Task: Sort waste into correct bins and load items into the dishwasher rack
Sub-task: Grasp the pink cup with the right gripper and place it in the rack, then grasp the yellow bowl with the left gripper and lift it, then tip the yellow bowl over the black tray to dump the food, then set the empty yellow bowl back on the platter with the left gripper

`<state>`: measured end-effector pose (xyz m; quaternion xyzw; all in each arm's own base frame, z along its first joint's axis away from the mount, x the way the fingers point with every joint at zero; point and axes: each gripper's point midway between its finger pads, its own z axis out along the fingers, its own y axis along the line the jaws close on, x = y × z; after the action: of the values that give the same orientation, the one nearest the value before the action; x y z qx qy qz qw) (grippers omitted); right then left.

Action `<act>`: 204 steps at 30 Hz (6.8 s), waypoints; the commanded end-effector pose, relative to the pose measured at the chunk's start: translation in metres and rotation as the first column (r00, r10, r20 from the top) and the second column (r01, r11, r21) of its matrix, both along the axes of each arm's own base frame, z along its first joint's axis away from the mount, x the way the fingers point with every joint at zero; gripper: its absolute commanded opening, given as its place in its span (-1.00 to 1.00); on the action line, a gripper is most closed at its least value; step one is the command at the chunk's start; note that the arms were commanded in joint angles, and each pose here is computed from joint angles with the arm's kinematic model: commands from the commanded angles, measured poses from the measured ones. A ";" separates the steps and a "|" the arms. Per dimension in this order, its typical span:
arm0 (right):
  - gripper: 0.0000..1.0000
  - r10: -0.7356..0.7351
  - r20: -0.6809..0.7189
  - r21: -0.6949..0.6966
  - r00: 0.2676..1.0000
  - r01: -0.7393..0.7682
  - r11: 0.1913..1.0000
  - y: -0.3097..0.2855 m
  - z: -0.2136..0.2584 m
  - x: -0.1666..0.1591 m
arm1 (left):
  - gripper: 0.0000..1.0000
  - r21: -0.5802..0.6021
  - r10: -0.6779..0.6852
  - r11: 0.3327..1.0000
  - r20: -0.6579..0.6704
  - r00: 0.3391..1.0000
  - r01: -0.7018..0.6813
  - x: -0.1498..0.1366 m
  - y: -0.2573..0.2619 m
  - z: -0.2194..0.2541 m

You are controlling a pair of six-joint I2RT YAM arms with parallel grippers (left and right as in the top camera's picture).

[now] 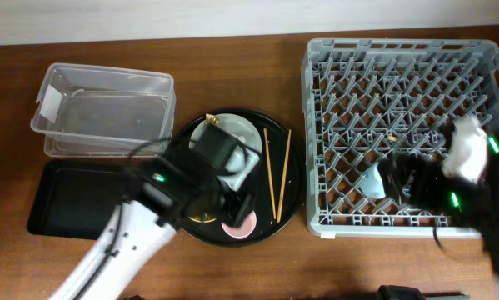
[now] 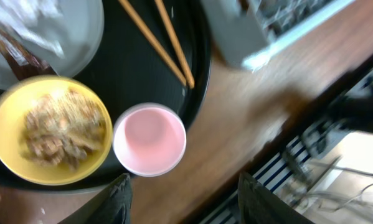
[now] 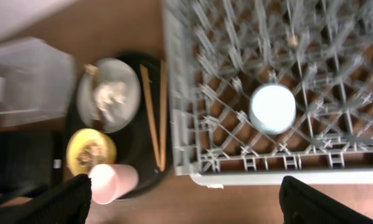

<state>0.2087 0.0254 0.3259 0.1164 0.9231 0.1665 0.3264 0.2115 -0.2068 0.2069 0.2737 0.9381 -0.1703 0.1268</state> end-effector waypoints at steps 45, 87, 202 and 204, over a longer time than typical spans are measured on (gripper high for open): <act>-0.05 -0.461 -0.192 -0.168 0.867 0.433 0.885 -0.105 -0.039 0.003 | 0.99 -0.748 -0.257 0.600 0.156 0.954 0.284 0.015 -0.050 0.151; 0.97 0.188 0.359 -0.102 0.914 -0.162 0.981 0.029 0.057 -0.064 | 0.95 -0.139 0.505 0.863 0.290 0.813 -0.486 -0.032 0.136 0.102; 0.97 0.188 0.359 -0.102 0.914 -0.162 0.981 0.029 0.057 -0.064 | 0.84 0.397 0.389 0.824 0.122 0.913 -0.404 0.048 0.020 -0.093; 0.97 0.188 0.359 -0.102 0.914 -0.162 0.981 0.029 0.057 -0.064 | 0.98 0.333 0.384 0.833 0.227 0.895 -0.442 0.092 0.037 -0.054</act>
<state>0.1449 0.0529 0.3821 -0.0024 0.8593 0.1809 0.4784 0.2527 -0.1863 0.1036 0.0936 0.9896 0.0671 0.0860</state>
